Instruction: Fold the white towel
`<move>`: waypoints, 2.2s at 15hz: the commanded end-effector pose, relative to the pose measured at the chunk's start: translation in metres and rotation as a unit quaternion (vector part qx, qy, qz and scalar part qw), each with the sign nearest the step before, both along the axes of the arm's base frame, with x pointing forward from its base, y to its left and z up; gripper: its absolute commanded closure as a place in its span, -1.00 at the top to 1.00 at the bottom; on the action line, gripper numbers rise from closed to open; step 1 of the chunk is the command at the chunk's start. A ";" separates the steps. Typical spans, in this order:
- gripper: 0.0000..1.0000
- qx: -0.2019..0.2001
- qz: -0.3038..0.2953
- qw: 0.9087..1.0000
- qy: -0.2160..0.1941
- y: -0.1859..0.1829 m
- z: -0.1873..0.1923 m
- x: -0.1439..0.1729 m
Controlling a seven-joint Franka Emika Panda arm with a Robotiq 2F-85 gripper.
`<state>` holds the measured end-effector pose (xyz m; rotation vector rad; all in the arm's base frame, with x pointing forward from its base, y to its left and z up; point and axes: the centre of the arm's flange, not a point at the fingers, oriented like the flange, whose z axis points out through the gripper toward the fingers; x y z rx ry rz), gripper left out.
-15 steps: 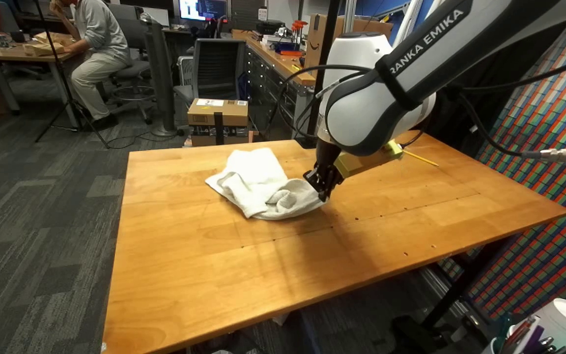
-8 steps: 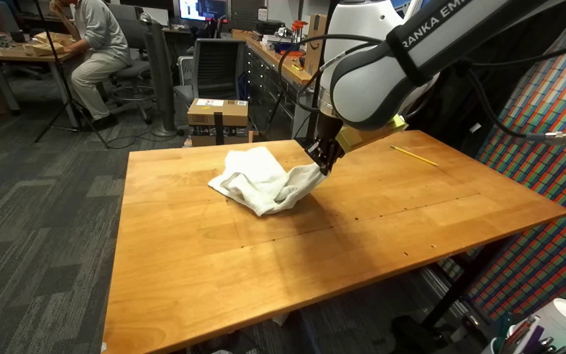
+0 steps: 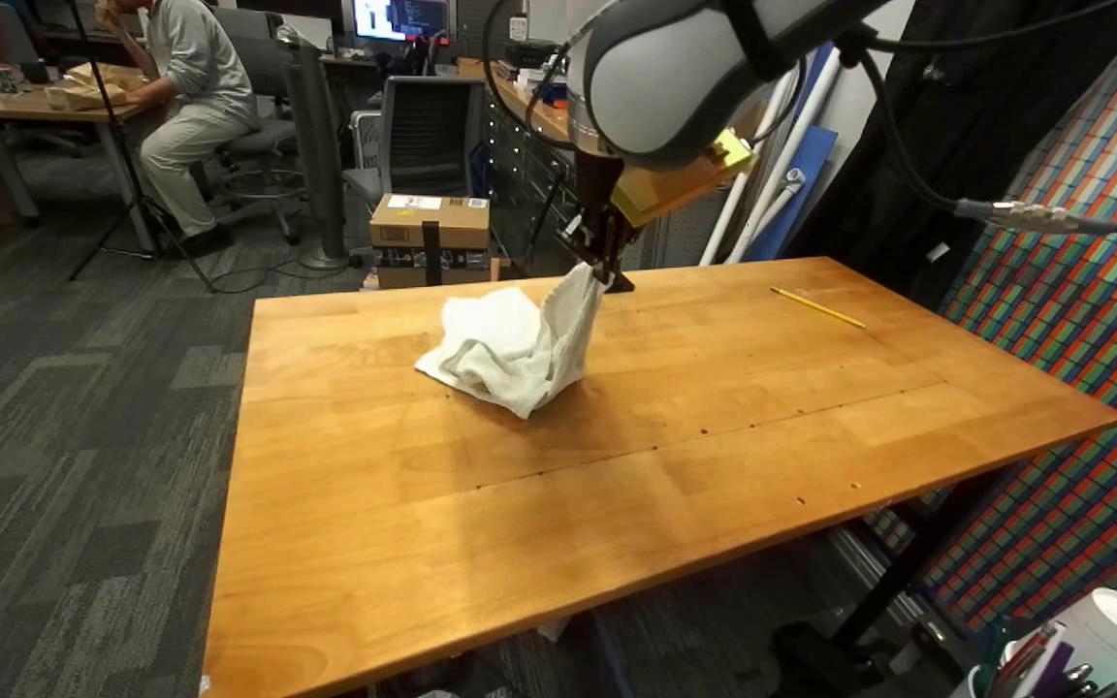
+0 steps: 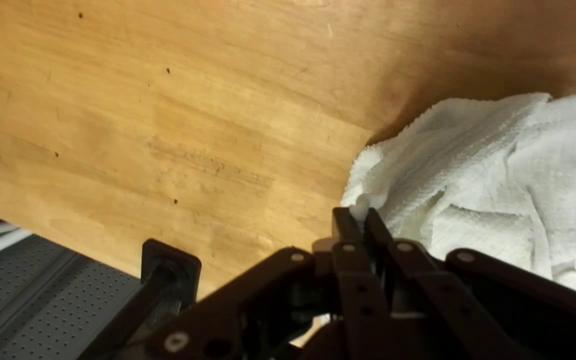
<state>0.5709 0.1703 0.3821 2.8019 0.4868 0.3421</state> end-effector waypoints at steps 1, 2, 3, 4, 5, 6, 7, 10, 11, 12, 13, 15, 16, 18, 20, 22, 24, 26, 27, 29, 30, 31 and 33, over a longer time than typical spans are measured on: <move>-0.93 -0.026 0.022 0.999 -0.009 0.048 0.026 0.037; -0.93 -0.033 0.028 0.999 -0.009 0.059 0.029 0.040; -0.93 -0.037 0.036 0.999 -0.009 0.071 0.032 0.042; -0.93 -0.042 0.045 0.998 -0.008 0.082 0.033 0.043; -0.93 -0.046 0.053 0.998 -0.007 0.091 0.033 0.043; -0.93 -0.049 0.062 0.997 -0.004 0.099 0.031 0.042; -0.93 -0.051 0.069 0.996 -0.001 0.106 0.028 0.043; -0.93 -0.059 0.088 0.994 0.013 0.116 0.020 0.045; -0.93 -0.059 0.093 0.994 0.015 0.116 0.018 0.047; -0.93 -0.057 0.098 0.993 0.014 0.116 0.018 0.050; -0.93 -0.057 0.103 0.993 0.011 0.118 0.019 0.055; -0.93 -0.048 0.111 0.993 -0.006 0.123 0.031 0.069; -0.93 -0.044 0.114 0.992 -0.015 0.125 0.039 0.077; -0.93 -0.036 0.115 0.992 -0.035 0.126 0.058 0.095; -0.93 -0.029 0.109 0.992 -0.051 0.123 0.075 0.115; -0.93 -0.029 0.105 0.992 -0.062 0.116 0.082 0.133; -0.93 -0.031 0.101 0.992 -0.065 0.107 0.079 0.148; -0.93 -0.032 0.094 0.993 -0.058 0.095 0.068 0.160; -0.93 -0.031 0.089 0.994 -0.050 0.088 0.059 0.166; -0.93 -0.029 0.079 0.996 -0.035 0.075 0.043 0.175; -0.93 -0.030 0.075 0.996 -0.028 0.069 0.035 0.178; -0.92 -0.030 0.069 0.997 -0.021 0.063 0.026 0.179; -0.90 -0.028 0.062 0.998 -0.010 0.054 0.017 0.181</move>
